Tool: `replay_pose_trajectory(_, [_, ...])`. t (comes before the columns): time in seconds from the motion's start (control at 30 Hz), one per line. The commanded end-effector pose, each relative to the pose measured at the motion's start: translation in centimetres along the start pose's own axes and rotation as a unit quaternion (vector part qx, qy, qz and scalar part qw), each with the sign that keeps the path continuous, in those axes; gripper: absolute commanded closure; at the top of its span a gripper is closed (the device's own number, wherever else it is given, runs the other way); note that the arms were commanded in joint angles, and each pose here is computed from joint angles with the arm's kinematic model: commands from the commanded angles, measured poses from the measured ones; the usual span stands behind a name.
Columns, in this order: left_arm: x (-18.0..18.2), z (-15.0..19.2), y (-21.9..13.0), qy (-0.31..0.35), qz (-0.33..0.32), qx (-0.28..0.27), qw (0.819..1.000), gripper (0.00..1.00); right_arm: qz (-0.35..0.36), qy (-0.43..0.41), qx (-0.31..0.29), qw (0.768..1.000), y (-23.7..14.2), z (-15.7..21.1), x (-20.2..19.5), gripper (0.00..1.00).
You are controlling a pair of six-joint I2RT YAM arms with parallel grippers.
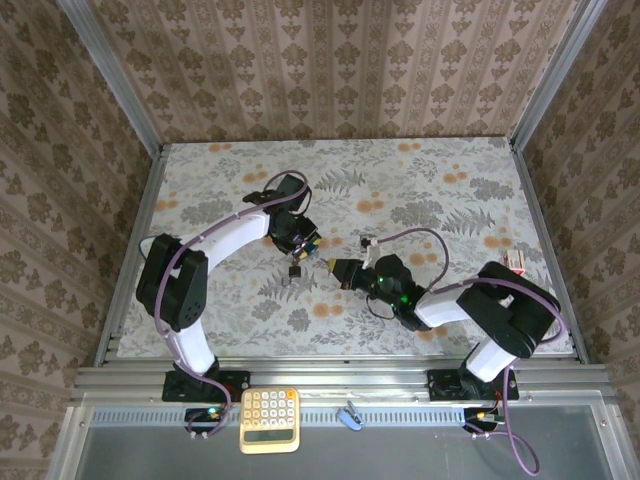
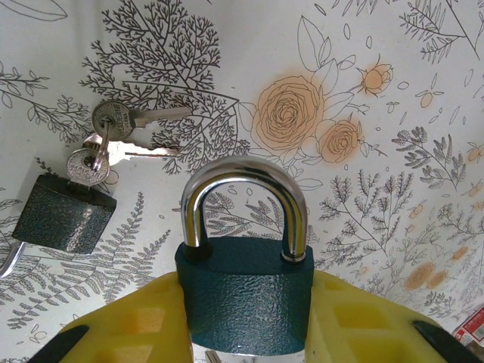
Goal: Unlock with the key
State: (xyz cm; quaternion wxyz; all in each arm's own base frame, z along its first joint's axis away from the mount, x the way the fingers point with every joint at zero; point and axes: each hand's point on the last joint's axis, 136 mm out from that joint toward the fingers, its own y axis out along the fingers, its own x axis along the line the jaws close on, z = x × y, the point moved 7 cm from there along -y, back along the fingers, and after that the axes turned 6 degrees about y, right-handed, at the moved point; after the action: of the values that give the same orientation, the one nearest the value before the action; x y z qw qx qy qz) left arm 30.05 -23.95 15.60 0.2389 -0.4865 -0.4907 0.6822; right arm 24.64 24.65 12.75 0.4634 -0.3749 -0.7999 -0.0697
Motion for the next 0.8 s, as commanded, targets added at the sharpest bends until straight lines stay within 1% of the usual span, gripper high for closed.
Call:
replay_pose_trajectory(0.0, [-0.68, 0.09, -0.92, -0.013, 0.016, 0.005, 1.000, 0.68, -0.017, -0.008, -0.063, 0.998, 0.42, -0.86, 0.86, 1.00])
replay_pose_trajectory(0.17, [-0.72, 0.11, -0.98, -0.017, 0.020, 0.003, 1.000, 0.68, 0.000, -0.013, -0.086, 0.996, 0.58, -0.01, 0.48, 1.00])
replay_pose_trajectory(0.3, [-0.89, 0.08, -1.23, -0.018, 0.026, 0.000, 0.999, 0.68, 0.013, -0.007, -0.108, 0.994, 0.08, -0.11, 0.06, 1.00])
replay_pose_trajectory(0.77, [-1.21, 0.44, -1.31, -0.021, 0.041, 0.008, 0.999, 0.68, 0.014, -0.010, -0.106, 0.994, 0.68, -0.10, 0.12, 1.00])
